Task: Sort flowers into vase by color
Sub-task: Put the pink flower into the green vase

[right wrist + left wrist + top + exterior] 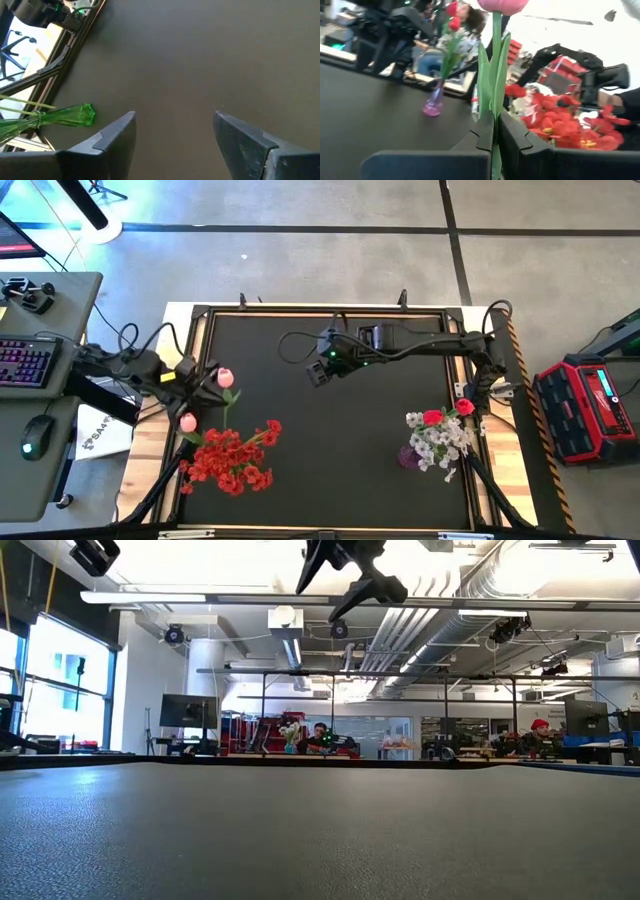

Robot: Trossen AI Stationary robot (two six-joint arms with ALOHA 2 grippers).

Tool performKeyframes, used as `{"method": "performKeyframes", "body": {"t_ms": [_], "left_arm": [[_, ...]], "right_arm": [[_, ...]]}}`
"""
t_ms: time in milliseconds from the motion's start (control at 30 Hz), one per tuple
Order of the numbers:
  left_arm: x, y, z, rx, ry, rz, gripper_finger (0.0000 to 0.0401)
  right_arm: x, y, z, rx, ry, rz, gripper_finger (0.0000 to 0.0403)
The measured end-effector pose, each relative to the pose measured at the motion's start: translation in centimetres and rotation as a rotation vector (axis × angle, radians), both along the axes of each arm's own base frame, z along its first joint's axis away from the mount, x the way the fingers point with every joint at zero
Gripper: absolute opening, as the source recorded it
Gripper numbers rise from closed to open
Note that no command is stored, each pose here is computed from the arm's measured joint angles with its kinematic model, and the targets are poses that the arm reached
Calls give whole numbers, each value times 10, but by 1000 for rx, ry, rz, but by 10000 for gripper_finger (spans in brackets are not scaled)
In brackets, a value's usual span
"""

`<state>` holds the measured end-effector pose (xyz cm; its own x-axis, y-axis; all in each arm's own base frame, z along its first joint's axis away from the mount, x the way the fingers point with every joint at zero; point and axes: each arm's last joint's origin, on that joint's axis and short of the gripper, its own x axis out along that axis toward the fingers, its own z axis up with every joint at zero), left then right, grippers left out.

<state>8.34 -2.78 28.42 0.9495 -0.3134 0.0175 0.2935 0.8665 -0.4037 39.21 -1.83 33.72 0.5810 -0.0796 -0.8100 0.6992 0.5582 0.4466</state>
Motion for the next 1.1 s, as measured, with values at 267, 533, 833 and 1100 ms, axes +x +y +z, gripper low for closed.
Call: {"method": "performKeyframes", "body": {"t_ms": [267, 533, 833, 1100], "left_arm": [[7, -10, -14, -17, -49, -77, 0], [8, -17, -18, 65, -47, -130, 0], [7, -18, -16, 6, -55, -163, 0], [7, -18, -14, -3, -73, -157, 0]], "right_arm": [[1, 0, 1, 22, -17, -12, 249], [1, 1, 1, 35, -17, -3, 249], [1, 1, 1, 34, -16, 1, 249], [1, 0, 1, 18, -15, 21, 249]]}}
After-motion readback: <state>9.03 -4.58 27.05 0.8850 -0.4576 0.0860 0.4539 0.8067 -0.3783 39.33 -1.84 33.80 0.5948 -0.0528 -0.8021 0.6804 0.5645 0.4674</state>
